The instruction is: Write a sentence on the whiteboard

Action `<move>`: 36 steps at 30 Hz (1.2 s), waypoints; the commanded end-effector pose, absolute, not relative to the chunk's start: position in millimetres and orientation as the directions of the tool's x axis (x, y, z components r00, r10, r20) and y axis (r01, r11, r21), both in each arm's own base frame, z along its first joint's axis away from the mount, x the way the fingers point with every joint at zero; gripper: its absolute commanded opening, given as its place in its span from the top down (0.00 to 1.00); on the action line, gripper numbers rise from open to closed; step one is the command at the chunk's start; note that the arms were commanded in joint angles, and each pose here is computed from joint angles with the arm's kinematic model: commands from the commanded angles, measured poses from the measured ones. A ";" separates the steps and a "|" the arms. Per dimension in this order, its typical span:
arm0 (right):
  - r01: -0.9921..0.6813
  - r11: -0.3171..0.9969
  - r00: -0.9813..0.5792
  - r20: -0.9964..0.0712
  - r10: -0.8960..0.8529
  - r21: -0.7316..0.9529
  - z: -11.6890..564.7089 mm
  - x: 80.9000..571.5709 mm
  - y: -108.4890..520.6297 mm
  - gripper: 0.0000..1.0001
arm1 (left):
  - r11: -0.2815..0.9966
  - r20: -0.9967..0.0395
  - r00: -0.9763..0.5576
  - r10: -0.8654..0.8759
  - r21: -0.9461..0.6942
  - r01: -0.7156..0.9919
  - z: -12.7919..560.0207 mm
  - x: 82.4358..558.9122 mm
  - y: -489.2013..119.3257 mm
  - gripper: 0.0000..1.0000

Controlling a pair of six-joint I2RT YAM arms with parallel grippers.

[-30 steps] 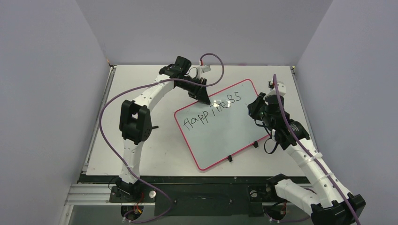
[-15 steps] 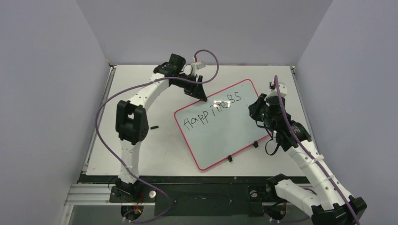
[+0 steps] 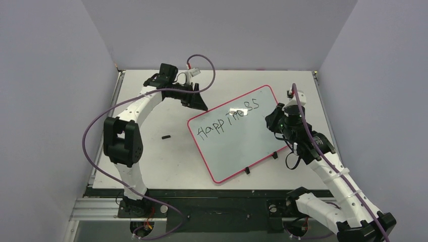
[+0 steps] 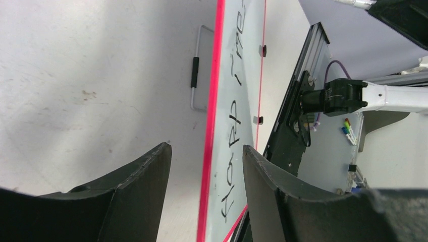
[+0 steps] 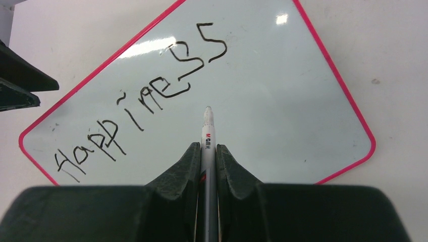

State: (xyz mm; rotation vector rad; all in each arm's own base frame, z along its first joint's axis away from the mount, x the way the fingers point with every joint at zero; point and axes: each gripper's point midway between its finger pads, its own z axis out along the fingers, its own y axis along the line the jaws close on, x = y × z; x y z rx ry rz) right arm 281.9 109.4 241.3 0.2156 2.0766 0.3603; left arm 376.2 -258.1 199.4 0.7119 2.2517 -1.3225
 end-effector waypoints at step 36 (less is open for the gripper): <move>-0.572 0.804 -0.508 -0.839 -0.193 0.162 194.8 194.6 305.1 1.00 | 0.344 -0.638 -0.732 0.241 -0.649 0.679 199.8 320.4 -279.8 1.00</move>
